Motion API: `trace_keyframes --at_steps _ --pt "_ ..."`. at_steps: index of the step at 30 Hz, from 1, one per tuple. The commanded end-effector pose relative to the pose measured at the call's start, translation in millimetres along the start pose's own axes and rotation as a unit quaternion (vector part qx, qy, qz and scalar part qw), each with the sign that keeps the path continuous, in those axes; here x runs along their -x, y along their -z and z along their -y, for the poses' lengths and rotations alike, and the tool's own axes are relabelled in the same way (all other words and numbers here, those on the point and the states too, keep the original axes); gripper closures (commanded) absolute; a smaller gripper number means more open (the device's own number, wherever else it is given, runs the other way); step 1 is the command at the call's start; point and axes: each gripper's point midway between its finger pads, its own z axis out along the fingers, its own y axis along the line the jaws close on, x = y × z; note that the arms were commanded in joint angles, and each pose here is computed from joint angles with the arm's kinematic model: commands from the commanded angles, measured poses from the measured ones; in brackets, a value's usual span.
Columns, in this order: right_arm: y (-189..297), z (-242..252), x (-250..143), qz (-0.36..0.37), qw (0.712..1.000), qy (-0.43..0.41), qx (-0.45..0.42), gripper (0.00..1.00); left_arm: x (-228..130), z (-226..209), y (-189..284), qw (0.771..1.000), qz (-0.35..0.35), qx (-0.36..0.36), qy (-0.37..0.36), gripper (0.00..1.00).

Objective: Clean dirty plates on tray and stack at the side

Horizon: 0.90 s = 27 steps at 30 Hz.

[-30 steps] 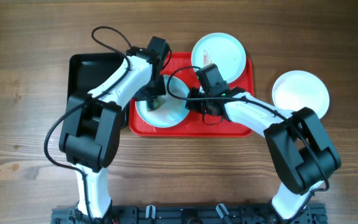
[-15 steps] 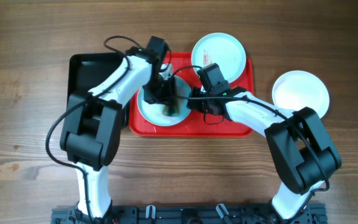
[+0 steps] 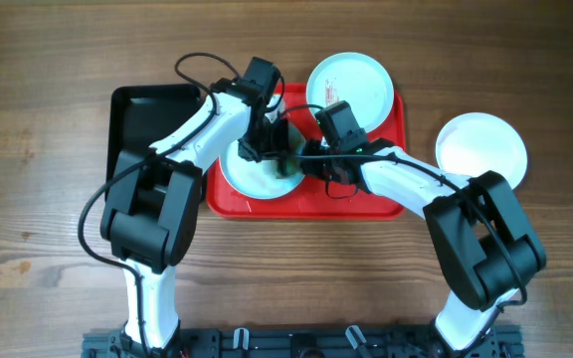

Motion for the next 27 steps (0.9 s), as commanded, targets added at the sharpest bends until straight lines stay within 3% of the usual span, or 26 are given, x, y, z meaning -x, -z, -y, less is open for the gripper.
trace_keyframes --at_steps 1,8,14,19,27 --pt "-3.9 5.9 -2.2 -0.004 1.000 -0.005 -0.008 0.96 42.8 -98.1 22.6 0.954 0.141 0.240 0.110 0.96" --pt "-3.9 5.9 -2.2 -0.004 1.000 -0.005 -0.008 0.96 40.1 -109.8 29.4 0.942 0.149 0.275 0.123 0.96" --pt "-3.9 5.9 -2.2 -0.004 1.000 -0.005 -0.008 0.96 -2.9 -102.0 18.6 0.965 0.031 0.248 0.080 0.96" --pt "-3.9 5.1 -2.6 -0.006 1.000 -0.005 -0.006 0.96 -36.9 -78.6 10.3 0.982 -0.077 0.168 -0.026 0.96" --pt "-3.9 4.5 -2.7 -0.006 1.000 -0.005 -0.005 0.96 -56.8 -15.9 4.9 0.980 -0.133 -0.037 -0.141 0.96"
